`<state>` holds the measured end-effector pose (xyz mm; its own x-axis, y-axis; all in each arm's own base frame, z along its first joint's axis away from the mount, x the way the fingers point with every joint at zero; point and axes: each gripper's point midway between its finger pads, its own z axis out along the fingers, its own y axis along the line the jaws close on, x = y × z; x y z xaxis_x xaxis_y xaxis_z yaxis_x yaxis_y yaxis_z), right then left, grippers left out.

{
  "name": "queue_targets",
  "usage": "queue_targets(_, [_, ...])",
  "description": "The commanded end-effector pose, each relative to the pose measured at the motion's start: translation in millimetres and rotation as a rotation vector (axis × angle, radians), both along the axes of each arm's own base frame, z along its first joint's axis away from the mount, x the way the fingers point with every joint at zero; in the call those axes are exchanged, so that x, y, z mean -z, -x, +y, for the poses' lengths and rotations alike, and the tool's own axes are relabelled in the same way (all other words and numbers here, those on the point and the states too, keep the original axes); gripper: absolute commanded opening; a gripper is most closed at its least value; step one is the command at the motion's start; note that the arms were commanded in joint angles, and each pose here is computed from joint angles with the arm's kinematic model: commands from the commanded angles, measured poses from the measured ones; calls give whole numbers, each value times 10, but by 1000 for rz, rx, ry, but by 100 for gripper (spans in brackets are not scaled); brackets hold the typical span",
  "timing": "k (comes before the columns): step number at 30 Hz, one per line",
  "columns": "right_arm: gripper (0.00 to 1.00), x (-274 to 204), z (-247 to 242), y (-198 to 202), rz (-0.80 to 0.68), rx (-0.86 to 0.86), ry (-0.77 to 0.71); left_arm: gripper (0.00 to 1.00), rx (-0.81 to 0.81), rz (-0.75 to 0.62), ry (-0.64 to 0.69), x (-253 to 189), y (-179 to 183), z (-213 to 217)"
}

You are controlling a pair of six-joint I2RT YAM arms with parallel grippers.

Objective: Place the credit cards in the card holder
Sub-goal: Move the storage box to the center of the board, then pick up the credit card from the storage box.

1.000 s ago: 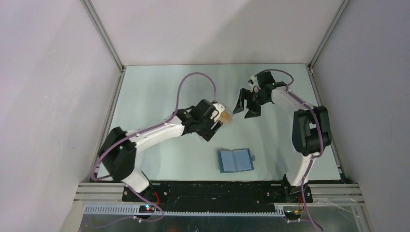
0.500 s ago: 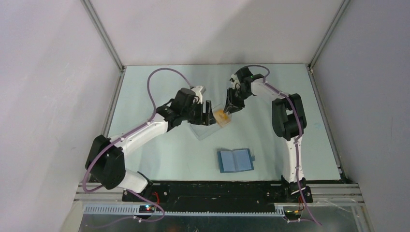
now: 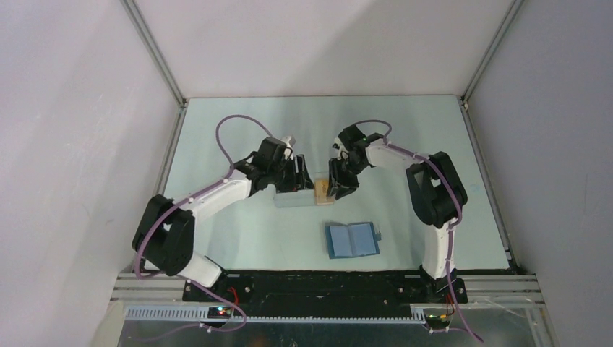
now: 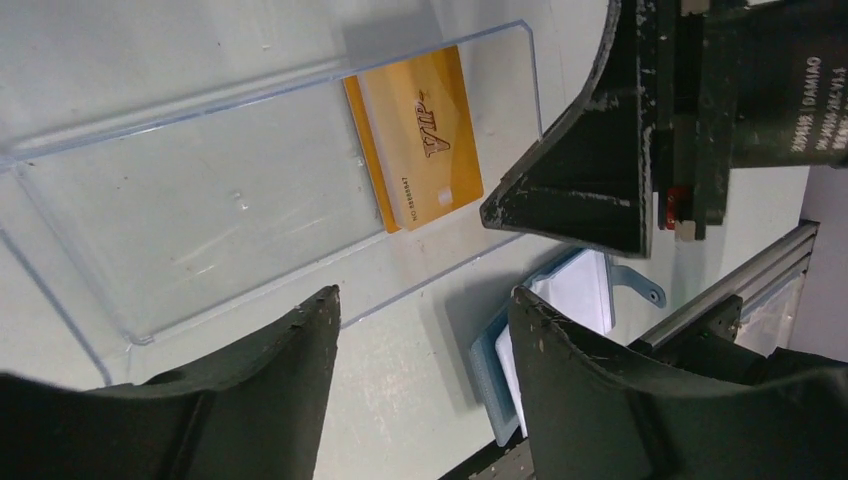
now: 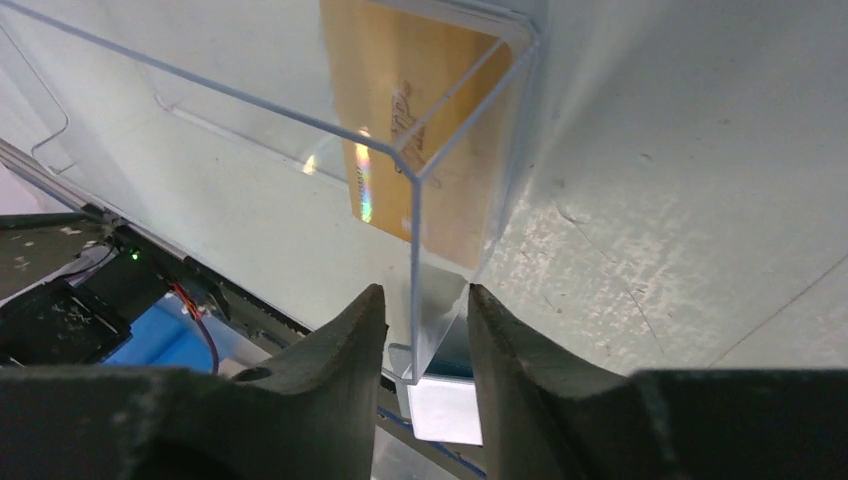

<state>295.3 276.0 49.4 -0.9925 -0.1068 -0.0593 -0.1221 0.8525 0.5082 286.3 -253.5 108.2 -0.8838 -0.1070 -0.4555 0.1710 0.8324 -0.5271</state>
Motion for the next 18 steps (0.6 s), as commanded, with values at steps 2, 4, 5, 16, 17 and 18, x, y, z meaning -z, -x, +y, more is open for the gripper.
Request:
queue_targets(2, [46,-319,101,-103,-89,11,-75,64,-4,32,77,-44,-141,-160])
queue_targets(4, [48,-365,91,-139,-104,18,-85,61,2,55,87,-5,-181,-217])
queue_targets(5, [48,-377,72,-163,-106,26,-89,59,5,77,85,62,-188,-237])
queue_targets(16, [35,-336,60,-219,-80,26,-135,43,-28,171,74,397,-329,-350])
queue_targets(17, [34,-327,66,-211,-76,24,-136,42,-34,173,73,409,-340,-352])
queue_targets(18, [32,-318,69,-201,-75,19,-135,42,-39,179,65,445,-344,-347])
